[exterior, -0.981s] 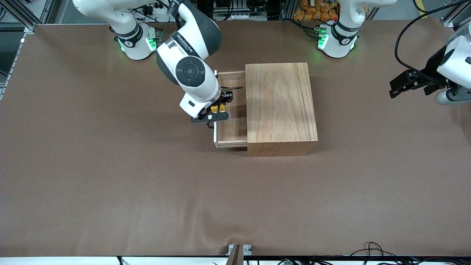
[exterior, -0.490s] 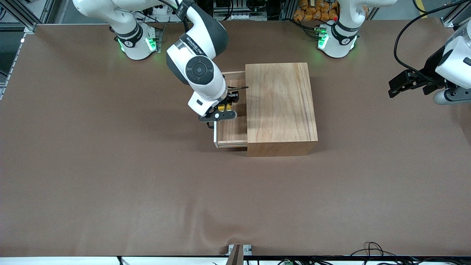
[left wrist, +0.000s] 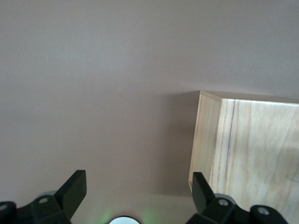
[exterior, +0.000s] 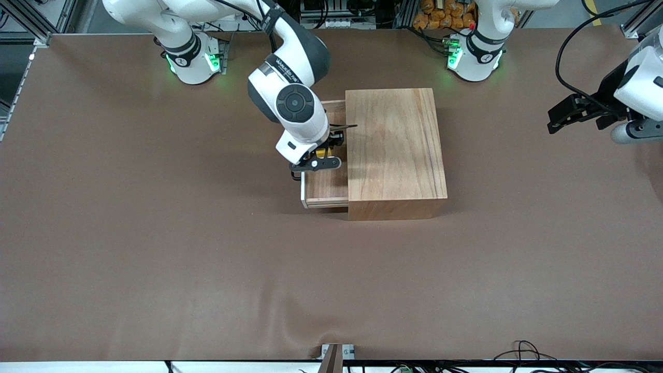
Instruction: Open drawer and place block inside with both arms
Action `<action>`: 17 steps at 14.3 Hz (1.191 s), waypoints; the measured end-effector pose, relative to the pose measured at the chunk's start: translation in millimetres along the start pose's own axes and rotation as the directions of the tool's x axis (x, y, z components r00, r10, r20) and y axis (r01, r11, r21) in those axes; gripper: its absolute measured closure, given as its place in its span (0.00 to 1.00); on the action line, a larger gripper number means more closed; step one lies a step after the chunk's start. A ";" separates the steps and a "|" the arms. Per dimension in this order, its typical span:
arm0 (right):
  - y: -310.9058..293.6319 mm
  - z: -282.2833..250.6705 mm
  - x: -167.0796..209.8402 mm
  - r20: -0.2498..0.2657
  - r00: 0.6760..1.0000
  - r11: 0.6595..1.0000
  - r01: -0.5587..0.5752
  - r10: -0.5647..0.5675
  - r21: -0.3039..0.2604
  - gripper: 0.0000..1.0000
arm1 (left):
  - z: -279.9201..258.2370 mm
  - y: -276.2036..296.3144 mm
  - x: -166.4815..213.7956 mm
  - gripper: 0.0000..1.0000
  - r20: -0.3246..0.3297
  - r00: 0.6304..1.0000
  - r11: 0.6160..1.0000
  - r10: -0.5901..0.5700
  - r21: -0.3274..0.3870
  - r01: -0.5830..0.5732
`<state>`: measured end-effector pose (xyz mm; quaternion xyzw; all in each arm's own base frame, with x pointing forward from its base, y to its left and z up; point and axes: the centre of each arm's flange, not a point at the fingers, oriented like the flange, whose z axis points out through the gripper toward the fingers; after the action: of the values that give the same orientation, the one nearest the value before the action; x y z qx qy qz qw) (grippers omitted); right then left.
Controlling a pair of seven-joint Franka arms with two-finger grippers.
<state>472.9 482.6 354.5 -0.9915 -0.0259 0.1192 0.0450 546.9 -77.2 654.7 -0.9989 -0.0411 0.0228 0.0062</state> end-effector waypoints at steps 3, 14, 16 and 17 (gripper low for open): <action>-1.7 5.0 -0.6 0.005 1.000 1.000 -0.023 0.023 -0.004 0.40 | -0.2 0.0 -1.0 0.00 0.004 1.000 1.000 0.001 0.001 -0.001; 26.5 -39.9 11.6 0.001 0.997 0.997 -0.081 0.081 -0.007 0.00 | -0.4 0.8 -1.5 0.00 0.005 1.000 1.000 0.002 0.001 -0.002; 50.7 -67.6 20.1 -0.001 0.994 0.994 -0.110 0.110 0.001 0.00 | -0.4 1.3 -1.6 0.00 0.005 1.000 1.000 0.003 0.001 -0.003; 64.6 -81.5 26.0 -0.010 0.994 0.994 -0.110 0.110 0.012 0.00 | -0.4 1.5 -1.7 0.00 0.005 1.000 1.000 0.004 0.001 -0.004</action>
<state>520.2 413.3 421.1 -0.9918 0.0297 0.1164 0.0439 545.4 -78.9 655.1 -0.9989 -0.0394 0.0253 0.0066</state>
